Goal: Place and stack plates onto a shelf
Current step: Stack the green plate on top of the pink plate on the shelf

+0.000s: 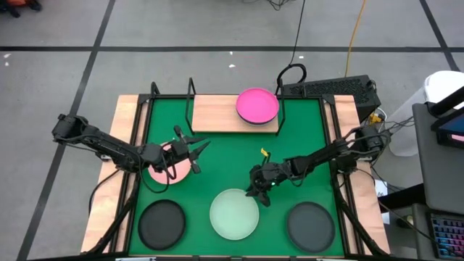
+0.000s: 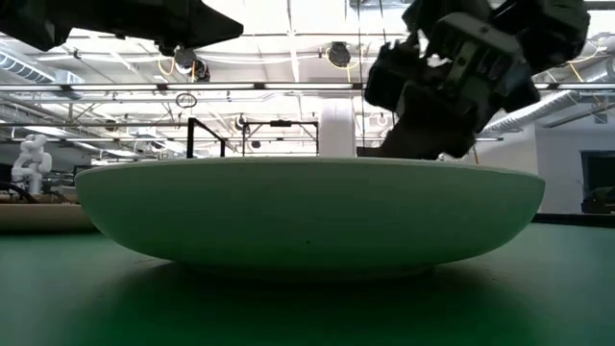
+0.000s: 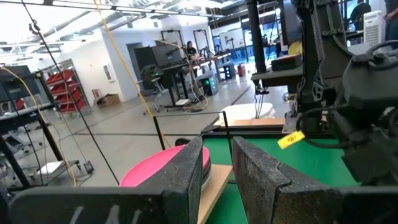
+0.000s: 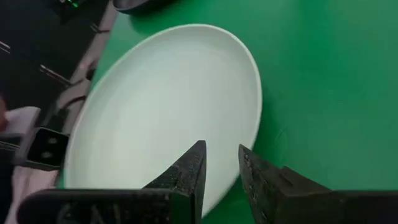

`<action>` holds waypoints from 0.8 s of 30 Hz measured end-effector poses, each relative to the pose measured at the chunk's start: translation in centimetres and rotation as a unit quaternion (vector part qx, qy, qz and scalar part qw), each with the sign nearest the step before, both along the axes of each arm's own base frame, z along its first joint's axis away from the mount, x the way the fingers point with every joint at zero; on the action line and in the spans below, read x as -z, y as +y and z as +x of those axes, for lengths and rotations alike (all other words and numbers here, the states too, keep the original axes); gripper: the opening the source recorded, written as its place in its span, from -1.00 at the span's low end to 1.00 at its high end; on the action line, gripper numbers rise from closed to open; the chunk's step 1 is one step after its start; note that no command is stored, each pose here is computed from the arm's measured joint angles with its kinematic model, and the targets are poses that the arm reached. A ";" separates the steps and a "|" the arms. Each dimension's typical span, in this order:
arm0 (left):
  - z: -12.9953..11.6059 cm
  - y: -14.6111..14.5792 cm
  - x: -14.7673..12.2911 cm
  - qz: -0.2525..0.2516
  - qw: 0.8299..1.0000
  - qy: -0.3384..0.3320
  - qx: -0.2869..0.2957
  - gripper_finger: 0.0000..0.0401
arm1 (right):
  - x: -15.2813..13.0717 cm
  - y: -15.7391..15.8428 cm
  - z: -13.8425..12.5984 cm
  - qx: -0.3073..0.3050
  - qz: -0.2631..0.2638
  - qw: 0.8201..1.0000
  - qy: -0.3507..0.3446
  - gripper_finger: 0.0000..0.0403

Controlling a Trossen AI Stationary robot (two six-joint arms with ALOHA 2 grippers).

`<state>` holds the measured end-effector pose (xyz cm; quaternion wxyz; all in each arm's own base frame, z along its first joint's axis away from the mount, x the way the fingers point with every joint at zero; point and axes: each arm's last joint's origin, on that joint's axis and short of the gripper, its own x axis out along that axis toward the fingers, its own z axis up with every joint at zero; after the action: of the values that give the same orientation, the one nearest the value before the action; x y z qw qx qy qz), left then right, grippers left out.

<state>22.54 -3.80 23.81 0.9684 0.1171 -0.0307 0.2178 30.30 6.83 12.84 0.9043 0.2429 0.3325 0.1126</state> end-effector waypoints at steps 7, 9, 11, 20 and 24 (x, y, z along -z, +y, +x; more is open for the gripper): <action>0.0 0.0 0.0 -0.004 1.000 -0.002 0.000 -0.53 | 0.4 -0.6 1.8 -0.003 -0.035 0.998 0.046 -0.46; 0.0 0.0 0.0 -0.004 1.000 -0.002 0.000 -0.53 | 0.5 -0.7 1.9 0.002 -0.048 0.997 0.054 -0.37; 0.0 0.0 0.0 -0.005 1.000 -0.002 0.000 -0.53 | 0.5 -0.9 1.9 0.002 -0.051 0.997 0.056 -0.28; 0.0 0.0 0.1 -0.001 1.000 0.002 -0.001 -0.53 | 0.1 -1.7 2.0 0.006 -0.058 0.997 0.049 -0.06; 0.0 0.0 0.1 -0.001 1.000 0.003 -0.001 -0.53 | -1.2 -1.8 1.9 -0.004 -0.068 0.997 0.021 -0.05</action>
<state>22.55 -3.77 23.75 0.9684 0.1171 -0.0281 0.2182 32.23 5.03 14.06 0.9111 0.1819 0.3592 0.0878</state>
